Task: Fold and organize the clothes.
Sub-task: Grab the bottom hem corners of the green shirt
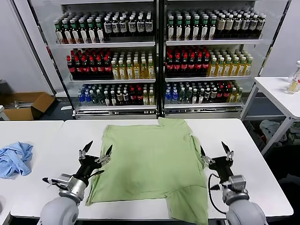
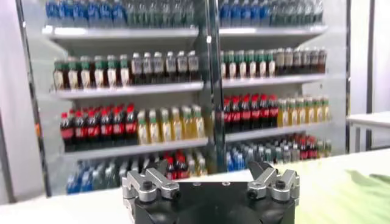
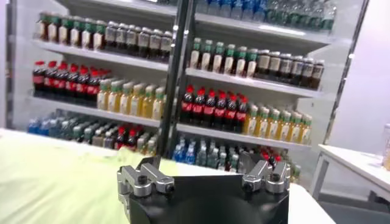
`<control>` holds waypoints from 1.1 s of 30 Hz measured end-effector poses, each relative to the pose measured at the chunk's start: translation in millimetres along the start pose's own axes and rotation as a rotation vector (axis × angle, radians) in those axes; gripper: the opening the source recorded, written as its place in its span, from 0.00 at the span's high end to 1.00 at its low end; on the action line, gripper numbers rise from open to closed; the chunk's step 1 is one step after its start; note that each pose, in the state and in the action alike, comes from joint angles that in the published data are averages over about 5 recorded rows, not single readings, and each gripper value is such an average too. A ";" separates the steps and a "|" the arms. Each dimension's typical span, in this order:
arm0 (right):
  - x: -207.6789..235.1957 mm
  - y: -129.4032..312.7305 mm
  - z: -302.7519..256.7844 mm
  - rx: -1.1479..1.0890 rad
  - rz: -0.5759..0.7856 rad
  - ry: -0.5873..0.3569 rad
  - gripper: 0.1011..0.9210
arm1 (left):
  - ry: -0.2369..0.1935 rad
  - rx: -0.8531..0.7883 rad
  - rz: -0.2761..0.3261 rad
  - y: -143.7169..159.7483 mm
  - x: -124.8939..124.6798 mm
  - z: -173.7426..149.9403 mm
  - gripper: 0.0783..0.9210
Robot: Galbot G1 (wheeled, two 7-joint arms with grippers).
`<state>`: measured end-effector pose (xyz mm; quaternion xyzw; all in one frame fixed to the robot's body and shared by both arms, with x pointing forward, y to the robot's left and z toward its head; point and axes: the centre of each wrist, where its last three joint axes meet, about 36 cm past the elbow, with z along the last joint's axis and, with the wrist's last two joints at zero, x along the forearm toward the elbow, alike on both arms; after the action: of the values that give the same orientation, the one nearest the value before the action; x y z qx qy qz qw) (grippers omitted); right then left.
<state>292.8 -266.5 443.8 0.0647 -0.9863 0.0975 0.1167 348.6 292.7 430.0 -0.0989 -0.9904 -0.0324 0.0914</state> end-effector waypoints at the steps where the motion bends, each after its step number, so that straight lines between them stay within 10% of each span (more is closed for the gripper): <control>1: 3.5 0.5 1.5 0.000 -0.005 0.010 0.12 | 0.012 0.003 0.001 -0.6 2.7 0.0 0.12; 16: 65.3 21.3 28.6 -0.059 -0.092 0.198 0.12 | 0.316 0.074 -0.032 -7.4 55.9 1.9 0.12; 33: 76.1 34.4 43.3 -0.106 -0.097 0.263 0.12 | 0.472 0.062 -0.110 -9.6 80.9 16.4 0.12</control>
<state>204.8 -250.1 414.9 0.0928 -0.9619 0.0470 0.2527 265.9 300.0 428.6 -0.0317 -0.9460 -0.0290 0.3213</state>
